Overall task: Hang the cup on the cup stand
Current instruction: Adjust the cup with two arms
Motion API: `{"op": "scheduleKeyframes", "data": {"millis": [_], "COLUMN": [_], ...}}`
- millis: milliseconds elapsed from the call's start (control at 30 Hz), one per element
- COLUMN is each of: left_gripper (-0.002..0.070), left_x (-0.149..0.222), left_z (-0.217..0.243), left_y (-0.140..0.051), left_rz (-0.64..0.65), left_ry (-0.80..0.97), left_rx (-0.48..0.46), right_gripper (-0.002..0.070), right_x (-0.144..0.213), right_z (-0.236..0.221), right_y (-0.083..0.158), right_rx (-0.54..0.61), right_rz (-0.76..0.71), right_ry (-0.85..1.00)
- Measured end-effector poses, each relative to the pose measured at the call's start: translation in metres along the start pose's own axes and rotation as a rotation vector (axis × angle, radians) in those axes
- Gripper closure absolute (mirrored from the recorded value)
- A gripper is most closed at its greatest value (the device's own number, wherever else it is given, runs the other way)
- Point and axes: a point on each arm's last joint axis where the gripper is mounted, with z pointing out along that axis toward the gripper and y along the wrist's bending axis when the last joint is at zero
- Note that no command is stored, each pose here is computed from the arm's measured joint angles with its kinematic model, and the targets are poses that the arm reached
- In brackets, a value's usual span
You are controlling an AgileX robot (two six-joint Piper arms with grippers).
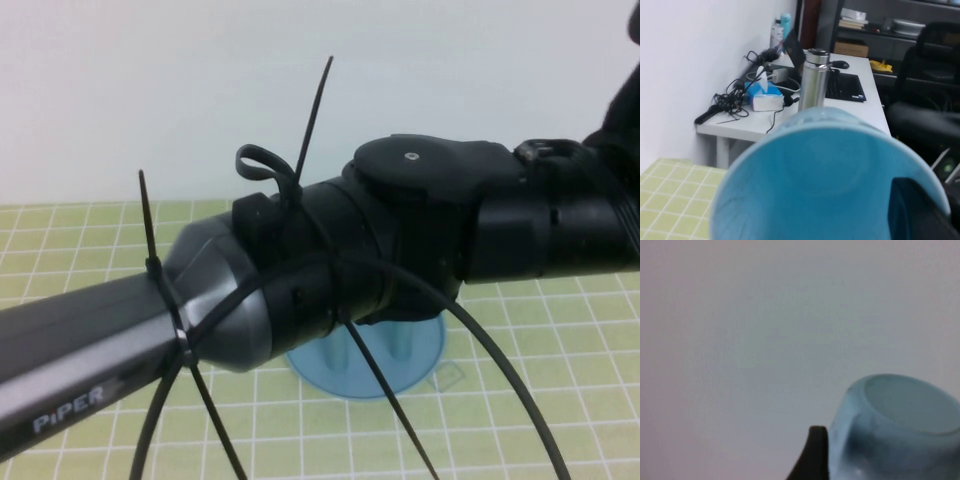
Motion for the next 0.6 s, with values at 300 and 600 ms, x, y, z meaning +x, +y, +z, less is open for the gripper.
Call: {"op": "scheduleKeyframes", "data": {"millis": [300,600], "left_gripper": [0.0675,0.0675], "left_x": [0.0,0.003], "left_z": [0.0,0.006], "left_y": [-0.006,-0.023], "left_rz": [-0.013,0.062], "left_ry": [-0.005,-0.002], "left_rx": [0.058,0.112], "right_gripper": [-0.0017,-0.0017], "right_x": [-0.003,-0.004], "right_z": [0.0,0.0], "right_y": [0.0,0.006], "right_rx": [0.003,-0.061], "right_rz": [0.008,0.023], "right_ry": [-0.028,-0.043]}}
